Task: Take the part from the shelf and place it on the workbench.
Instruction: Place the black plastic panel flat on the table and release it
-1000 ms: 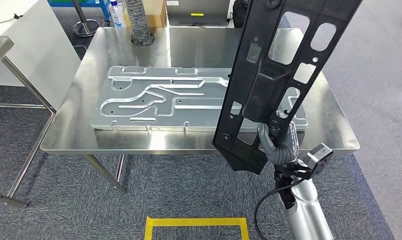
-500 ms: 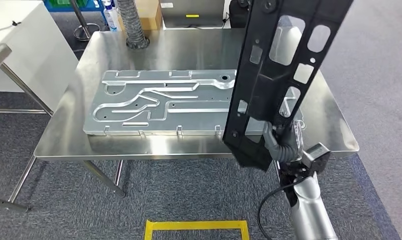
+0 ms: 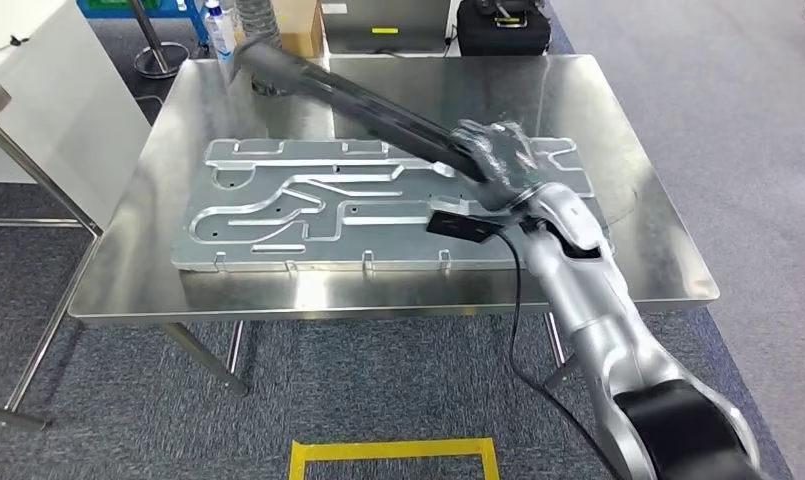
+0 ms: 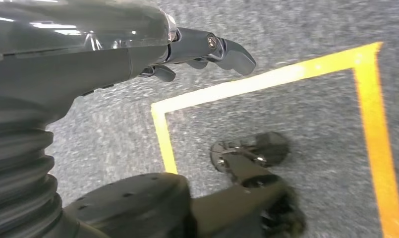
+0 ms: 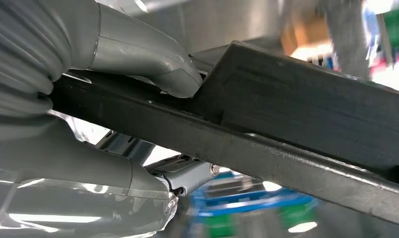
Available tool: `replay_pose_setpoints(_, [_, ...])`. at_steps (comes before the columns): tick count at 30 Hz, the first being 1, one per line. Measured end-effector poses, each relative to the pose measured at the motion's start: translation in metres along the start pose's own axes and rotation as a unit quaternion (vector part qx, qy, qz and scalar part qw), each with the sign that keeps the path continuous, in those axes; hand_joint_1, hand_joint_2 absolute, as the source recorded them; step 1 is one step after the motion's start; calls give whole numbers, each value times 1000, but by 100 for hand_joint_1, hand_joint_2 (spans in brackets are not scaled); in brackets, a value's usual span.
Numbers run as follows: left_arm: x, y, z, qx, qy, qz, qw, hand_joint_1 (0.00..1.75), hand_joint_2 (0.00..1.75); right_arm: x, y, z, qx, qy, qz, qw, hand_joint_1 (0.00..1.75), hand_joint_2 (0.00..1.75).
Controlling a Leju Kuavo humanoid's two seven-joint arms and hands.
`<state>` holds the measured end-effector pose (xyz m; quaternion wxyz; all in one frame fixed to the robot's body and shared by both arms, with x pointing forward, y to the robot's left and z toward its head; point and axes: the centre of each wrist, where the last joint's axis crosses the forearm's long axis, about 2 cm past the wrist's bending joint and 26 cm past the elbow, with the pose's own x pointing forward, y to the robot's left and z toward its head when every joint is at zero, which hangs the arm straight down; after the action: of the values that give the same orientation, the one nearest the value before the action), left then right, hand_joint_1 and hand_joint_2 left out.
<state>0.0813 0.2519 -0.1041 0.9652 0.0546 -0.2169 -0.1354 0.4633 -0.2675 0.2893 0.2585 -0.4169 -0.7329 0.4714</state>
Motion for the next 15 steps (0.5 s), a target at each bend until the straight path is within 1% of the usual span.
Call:
replay_pose_setpoints(2, [8, 1, -2, -3, -16, 0, 1000, 0, 175, 6, 1, -20, 51, -17, 54, 997, 175, 175])
replay_pose_setpoints(4, [13, 1, -3, -11, -41, 5, 999, 0, 175, 12, 9, -29, 102, -26, 93, 990, 175, 175])
replay_pose_setpoints(6, [18, 1, -4, -16, -76, 9, 997, 0, 175, 14, 19, -29, 145, -27, 120, 982, 175, 175])
replay_pose_setpoints(8, [23, -1, -5, -17, -106, 7, 994, 0, 175, 13, 25, -28, 171, -24, 137, 975, 175, 175])
replay_pose_setpoints(9, [24, -1, -5, -15, -113, 5, 993, 0, 175, 13, 28, -26, 179, -22, 141, 973, 175, 175])
replay_pose_setpoints(11, [25, -2, -5, -13, -112, 6, 994, 0, 175, 12, 33, -23, 193, -18, 144, 970, 87, 87])
replay_pose_setpoints(13, [23, -2, -4, -7, -97, 7, 995, 0, 175, 8, 38, -18, 204, -13, 147, 968, 0, 0])
replay_pose_setpoints(15, [22, -2, -4, 2, -85, 5, 996, 0, 175, 1, 40, -13, 213, -4, 151, 965, 0, 0])
